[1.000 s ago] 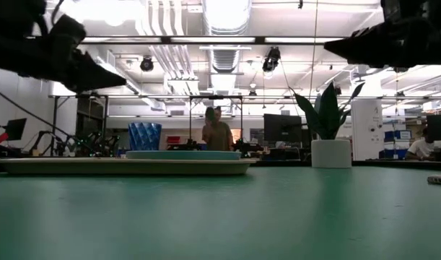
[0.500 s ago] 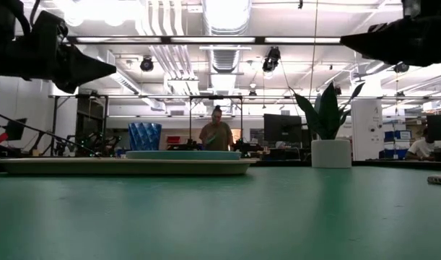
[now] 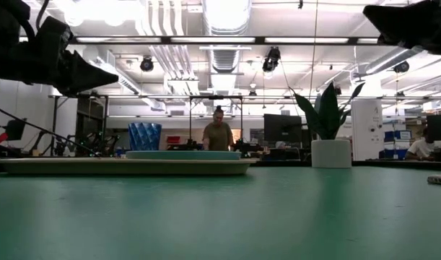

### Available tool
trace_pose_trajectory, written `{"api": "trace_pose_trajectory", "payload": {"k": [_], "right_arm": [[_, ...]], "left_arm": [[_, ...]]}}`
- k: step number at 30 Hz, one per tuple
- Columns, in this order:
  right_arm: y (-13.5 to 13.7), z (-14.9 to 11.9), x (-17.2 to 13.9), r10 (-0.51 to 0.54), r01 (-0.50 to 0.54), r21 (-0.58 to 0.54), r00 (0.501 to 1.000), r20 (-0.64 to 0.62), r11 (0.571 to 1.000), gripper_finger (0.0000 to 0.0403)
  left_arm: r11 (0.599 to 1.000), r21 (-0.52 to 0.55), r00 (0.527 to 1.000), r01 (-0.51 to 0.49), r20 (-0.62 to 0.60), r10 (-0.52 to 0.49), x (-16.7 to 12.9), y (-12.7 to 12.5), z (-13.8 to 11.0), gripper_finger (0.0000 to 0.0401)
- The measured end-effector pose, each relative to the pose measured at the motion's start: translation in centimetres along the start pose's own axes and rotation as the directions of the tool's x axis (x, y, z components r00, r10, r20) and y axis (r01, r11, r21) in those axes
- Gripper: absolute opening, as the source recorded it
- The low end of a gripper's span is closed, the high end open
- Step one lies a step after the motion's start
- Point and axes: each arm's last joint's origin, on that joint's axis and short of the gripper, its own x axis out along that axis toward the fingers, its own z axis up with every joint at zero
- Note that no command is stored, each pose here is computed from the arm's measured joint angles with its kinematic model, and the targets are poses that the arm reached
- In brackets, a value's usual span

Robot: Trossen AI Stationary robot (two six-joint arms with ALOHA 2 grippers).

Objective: Pick and place plate/cup/fork/spoon on tray
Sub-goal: Return to Home Position

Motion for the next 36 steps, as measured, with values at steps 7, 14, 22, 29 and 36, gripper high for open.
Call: {"api": "trace_pose_trajectory", "payload": {"k": [7, 14, 22, 29, 36], "right_arm": [[0.0, 0.4, 0.0, 0.039, -0.043, 0.068, 0.997, 0.060, 0.997, 0.0009], [-0.1, 0.4, 0.0, 0.024, -0.042, 0.316, 0.998, 0.061, 0.948, 0.0009], [0.1, 0.1, 0.2, 0.040, -0.050, 0.415, 0.999, 0.034, 0.908, 0.0009], [0.2, 0.0, 0.3, 0.047, -0.051, 0.410, 0.999, 0.021, 0.911, 0.0009], [0.2, 0.0, 0.3, 0.046, -0.051, 0.410, 0.999, 0.022, 0.911, 0.0009]], "left_arm": [[1.000, 0.020, 0.999, 0.002, -0.039, -0.001, 0.3, -0.1, -0.4, 0.0000], [0.999, 0.046, 0.996, 0.003, -0.089, 0.001, 0.5, -0.3, -1.0, 0.0000], [0.997, 0.074, 0.990, 0.007, -0.144, 0.004, 0.8, -0.4, -1.6, 0.0000], [0.995, 0.096, 0.982, 0.010, -0.187, 0.008, 1.0, -0.5, -2.1, 0.0000], [0.993, 0.116, 0.974, 0.015, -0.227, 0.012, 1.2, -0.6, -2.5, 0.0000]]}}
